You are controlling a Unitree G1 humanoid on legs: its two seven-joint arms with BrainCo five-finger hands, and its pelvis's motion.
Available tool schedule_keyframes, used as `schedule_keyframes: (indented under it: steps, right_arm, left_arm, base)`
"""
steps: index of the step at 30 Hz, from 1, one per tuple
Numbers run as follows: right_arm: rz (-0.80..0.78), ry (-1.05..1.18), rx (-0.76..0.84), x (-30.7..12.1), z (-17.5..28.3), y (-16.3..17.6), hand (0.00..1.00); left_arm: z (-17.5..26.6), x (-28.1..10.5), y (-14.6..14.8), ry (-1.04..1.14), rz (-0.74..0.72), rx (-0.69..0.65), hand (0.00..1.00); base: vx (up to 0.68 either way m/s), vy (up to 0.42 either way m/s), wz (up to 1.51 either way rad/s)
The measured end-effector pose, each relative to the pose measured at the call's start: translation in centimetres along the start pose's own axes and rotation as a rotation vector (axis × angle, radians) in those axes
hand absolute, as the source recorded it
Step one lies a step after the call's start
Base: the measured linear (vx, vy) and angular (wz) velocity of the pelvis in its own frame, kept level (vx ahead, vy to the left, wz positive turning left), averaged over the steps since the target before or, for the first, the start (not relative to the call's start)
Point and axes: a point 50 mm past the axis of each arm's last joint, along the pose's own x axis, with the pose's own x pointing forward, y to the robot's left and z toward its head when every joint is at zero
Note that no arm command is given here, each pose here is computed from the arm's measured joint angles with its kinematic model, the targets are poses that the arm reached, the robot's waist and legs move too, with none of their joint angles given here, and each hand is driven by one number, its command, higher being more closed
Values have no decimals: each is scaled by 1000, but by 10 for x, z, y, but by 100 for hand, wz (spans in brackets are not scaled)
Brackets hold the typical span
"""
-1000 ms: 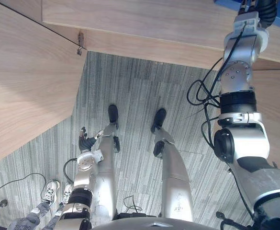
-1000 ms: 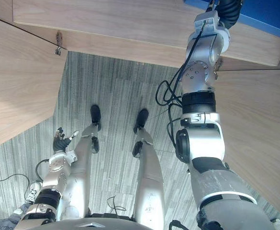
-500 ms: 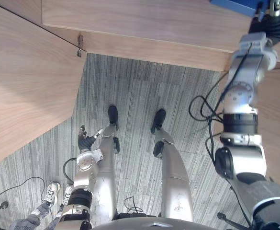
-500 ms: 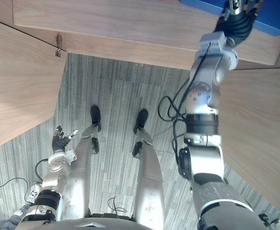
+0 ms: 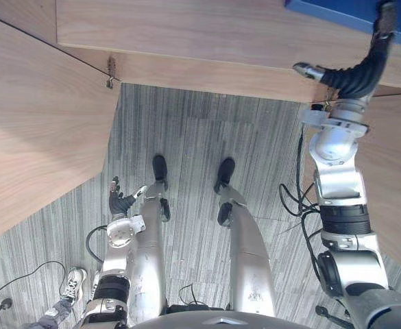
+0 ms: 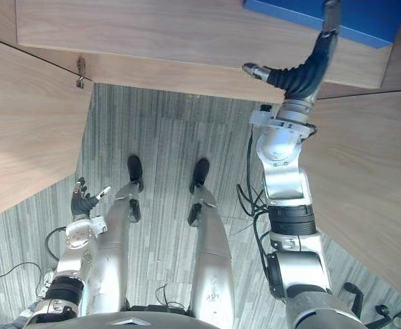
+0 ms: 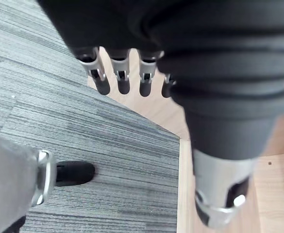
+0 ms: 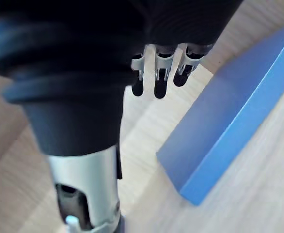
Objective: Walk over to the cabinet, pick up the folder, carry it to the office cabinet, place the folder inside the office cabinet, then close the office cabinet door
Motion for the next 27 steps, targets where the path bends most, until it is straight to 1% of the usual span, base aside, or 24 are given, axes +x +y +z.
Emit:
schedule_keyframes:
  steps: [6,14,21,27]
  right_arm:
    - [105,-12,-246,3,-15,19,100]
    - [180,-30,-370,17,-23,32,100]
    - [178,-64,-384,44,-14,34,100]
    - [145,-45,-353,69,-10,20,100]
  left_arm:
    - [1,1,3,-12,3,24,0]
    - [2,1,4,-18,5,26,0]
    - [2,1,8,-27,9,34,0]
    - [7,-10,15,-80,6,30,0]
  base:
    - [22,-6,2]
    - [30,-5,6]
    - [22,4,5]
    - [15,4,5]
